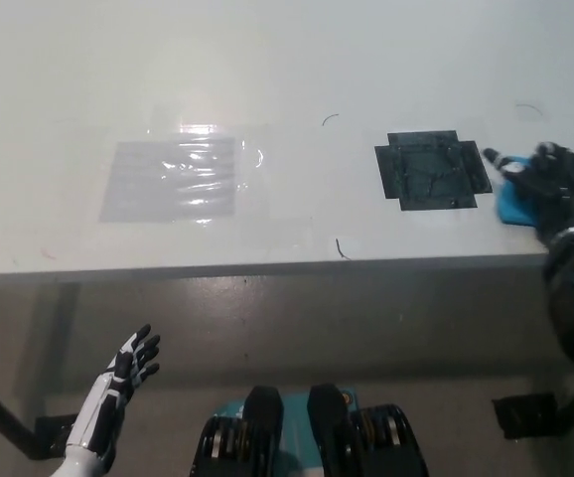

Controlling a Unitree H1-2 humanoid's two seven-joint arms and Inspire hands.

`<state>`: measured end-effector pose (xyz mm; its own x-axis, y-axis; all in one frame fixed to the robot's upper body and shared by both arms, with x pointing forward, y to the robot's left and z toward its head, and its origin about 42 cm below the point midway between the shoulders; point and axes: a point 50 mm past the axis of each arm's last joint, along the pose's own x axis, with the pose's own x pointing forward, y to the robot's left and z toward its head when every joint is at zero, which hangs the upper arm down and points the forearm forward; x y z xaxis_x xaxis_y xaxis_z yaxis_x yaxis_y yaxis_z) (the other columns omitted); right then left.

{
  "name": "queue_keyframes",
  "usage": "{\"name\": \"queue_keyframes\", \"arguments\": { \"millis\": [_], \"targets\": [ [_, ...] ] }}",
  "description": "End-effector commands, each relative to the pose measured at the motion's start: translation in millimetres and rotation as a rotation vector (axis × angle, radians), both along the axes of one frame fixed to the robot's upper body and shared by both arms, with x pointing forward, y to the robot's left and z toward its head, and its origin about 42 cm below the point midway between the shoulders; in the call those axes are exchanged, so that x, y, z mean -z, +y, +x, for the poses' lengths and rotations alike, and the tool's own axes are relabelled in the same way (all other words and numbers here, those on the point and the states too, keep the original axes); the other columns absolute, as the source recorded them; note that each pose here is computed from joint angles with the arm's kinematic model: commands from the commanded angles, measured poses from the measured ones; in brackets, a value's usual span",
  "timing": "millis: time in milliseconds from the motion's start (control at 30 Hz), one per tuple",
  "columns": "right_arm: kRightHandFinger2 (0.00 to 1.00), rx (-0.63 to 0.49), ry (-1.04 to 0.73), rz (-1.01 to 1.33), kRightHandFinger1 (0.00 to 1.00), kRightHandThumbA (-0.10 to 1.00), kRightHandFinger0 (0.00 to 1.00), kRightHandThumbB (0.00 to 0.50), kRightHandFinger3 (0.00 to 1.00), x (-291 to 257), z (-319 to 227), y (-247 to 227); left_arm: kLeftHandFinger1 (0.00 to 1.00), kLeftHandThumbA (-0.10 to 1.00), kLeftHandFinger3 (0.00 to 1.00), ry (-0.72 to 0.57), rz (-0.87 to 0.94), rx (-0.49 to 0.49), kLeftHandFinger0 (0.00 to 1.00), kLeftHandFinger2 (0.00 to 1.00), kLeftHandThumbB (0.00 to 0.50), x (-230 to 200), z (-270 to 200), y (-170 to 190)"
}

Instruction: A soft sponge is kept on the balc marked spot on the table infront of the robot and it uses its right hand fist to press down on it and drrags it across the table in a back and forth manner twice to clean it

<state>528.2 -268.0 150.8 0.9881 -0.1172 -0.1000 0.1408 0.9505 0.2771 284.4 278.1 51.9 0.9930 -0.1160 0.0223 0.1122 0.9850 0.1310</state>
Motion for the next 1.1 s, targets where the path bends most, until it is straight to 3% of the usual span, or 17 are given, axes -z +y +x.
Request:
{"name": "queue_keyframes", "arguments": {
  "millis": [0, 100, 167, 533, 900, 1067],
  "targets": [
    [0.00, -0.089, 0.079, 0.027, 0.00, 1.00, 0.00, 0.152, 0.00, 14, -2, 43, 1.00, 1.00, 1.00, -0.048, -0.010, 0.004, 1.00, 1.00, 0.500, -6, 1, 1],
    [0.00, -0.129, 0.071, 0.037, 0.00, 1.00, 0.00, 0.169, 0.00, 10, 0, 67, 1.00, 1.00, 1.00, -0.047, -0.009, 0.005, 1.00, 1.00, 0.500, -5, -1, 2],
    [0.00, -0.153, 0.059, 0.029, 0.00, 1.00, 0.00, 0.155, 0.00, 8, 0, 78, 1.00, 1.00, 1.00, -0.044, -0.015, -0.002, 1.00, 1.00, 0.500, -6, -1, 0],
    [0.00, -0.185, 0.056, 0.025, 0.00, 1.00, 0.00, 0.145, 0.00, 7, 0, 88, 1.00, 1.00, 1.00, -0.048, -0.028, -0.006, 1.00, 1.00, 0.500, -1, -4, -4],
    [0.00, -0.224, 0.039, 0.046, 0.00, 1.00, 0.00, 0.175, 0.00, 9, -2, 99, 1.00, 1.00, 1.00, -0.030, -0.021, 0.000, 1.00, 1.00, 0.500, 3, -12, -3],
    [0.00, -0.219, 0.047, 0.025, 0.00, 1.00, 0.00, 0.159, 0.00, 11, -3, 99, 1.00, 1.00, 1.00, -0.035, -0.013, -0.001, 1.00, 1.00, 0.500, 2, -10, -3]
  ]
}}
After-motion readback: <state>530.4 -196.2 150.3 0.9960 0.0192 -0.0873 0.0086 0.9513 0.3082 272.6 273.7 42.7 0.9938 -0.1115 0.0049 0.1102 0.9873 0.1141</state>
